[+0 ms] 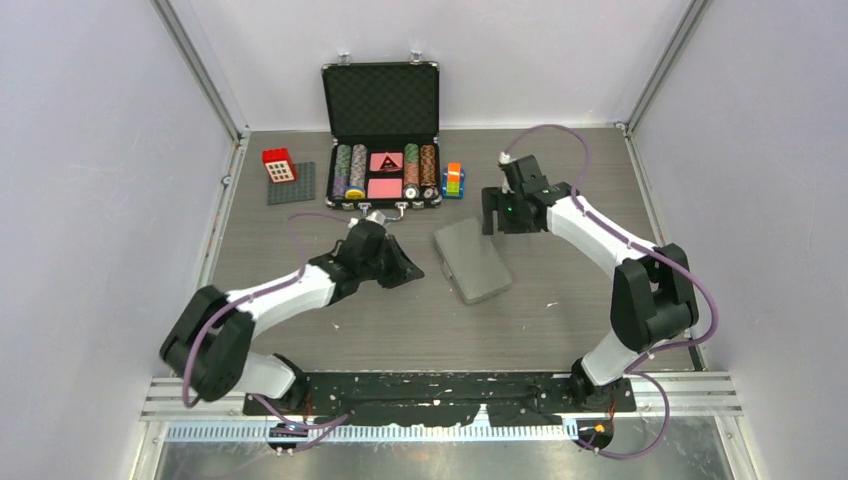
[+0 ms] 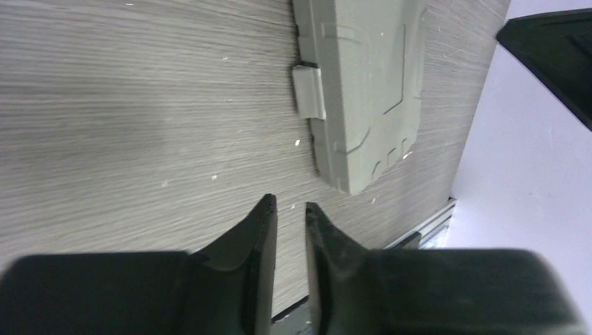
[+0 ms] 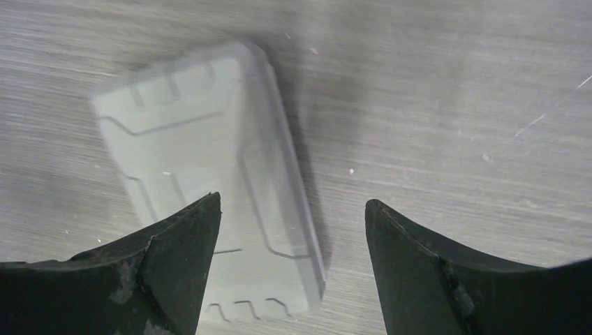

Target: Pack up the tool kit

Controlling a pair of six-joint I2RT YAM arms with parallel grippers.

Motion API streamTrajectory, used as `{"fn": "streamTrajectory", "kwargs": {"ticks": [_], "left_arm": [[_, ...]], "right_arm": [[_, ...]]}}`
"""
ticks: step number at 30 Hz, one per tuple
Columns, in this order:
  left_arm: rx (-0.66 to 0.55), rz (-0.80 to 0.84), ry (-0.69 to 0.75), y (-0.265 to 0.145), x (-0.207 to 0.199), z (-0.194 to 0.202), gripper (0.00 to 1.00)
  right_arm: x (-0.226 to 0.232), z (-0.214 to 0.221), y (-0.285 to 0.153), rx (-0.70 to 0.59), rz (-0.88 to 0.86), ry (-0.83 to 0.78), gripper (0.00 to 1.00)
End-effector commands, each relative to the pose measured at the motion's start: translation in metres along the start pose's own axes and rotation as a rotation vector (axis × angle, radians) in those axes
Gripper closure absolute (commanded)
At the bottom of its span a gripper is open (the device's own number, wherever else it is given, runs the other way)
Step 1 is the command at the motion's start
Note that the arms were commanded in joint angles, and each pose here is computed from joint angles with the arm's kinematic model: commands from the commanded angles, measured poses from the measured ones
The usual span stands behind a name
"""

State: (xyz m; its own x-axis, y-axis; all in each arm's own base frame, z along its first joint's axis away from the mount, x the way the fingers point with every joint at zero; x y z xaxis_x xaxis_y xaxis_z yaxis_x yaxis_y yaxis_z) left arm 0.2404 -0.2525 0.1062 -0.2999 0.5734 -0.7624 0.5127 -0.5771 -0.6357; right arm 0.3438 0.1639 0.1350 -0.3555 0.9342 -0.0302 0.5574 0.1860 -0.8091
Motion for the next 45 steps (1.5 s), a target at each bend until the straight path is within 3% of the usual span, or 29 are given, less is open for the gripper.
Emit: {"fn": "streamTrajectory", "kwargs": {"ticks": [1,8,17,25,30,39,41,45], "left_arm": [[0.043,0.058,-0.018,0.027,-0.034,0.003,0.91],[0.093,-0.032,-0.032,0.069,-0.029,0.007,0.95],[0.097,-0.111,-0.055,0.094,-0.014,0.007,1.0],[0.115,-0.151,-0.043,0.11,-0.007,0.007,1.0],[0.134,-0.173,-0.03,0.12,-0.003,0.016,1.0],[0.126,-0.156,-0.021,0.136,-0.003,0.032,1.0],[0.122,-0.144,-0.025,0.136,-0.004,0.033,1.0],[0.06,-0.134,0.01,0.118,-0.005,0.024,1.0]], "right_arm": [[0.008,0.003,0.017,-0.035,-0.234,0.144,0.22],[0.002,0.017,0.042,-0.015,-0.36,0.287,0.23],[0.01,0.032,0.056,0.02,-0.412,0.326,0.27],[0.019,0.048,0.063,0.066,-0.458,0.371,0.37],[0.033,0.066,0.064,0.106,-0.532,0.431,0.49],[0.076,0.13,0.067,0.254,-0.6,0.519,0.61],[0.085,0.135,0.065,0.257,-0.611,0.519,0.61],[0.073,0.107,0.058,0.136,-0.578,0.499,0.6]]}}
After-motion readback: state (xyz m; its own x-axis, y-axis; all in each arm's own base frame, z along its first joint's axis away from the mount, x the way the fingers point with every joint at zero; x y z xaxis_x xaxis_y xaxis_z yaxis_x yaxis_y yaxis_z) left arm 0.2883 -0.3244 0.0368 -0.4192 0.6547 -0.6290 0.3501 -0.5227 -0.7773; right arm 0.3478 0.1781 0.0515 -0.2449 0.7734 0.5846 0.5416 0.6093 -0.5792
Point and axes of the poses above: each gripper's point midway between its finger pads, its own y axis out along the fingers, its own x axis along the line the jaws close on, z = x × y, the point moved 2 cm from there along -y, back along the fingers, and after that the axes turned 13 degrees about -y, right-handed, at the moved point
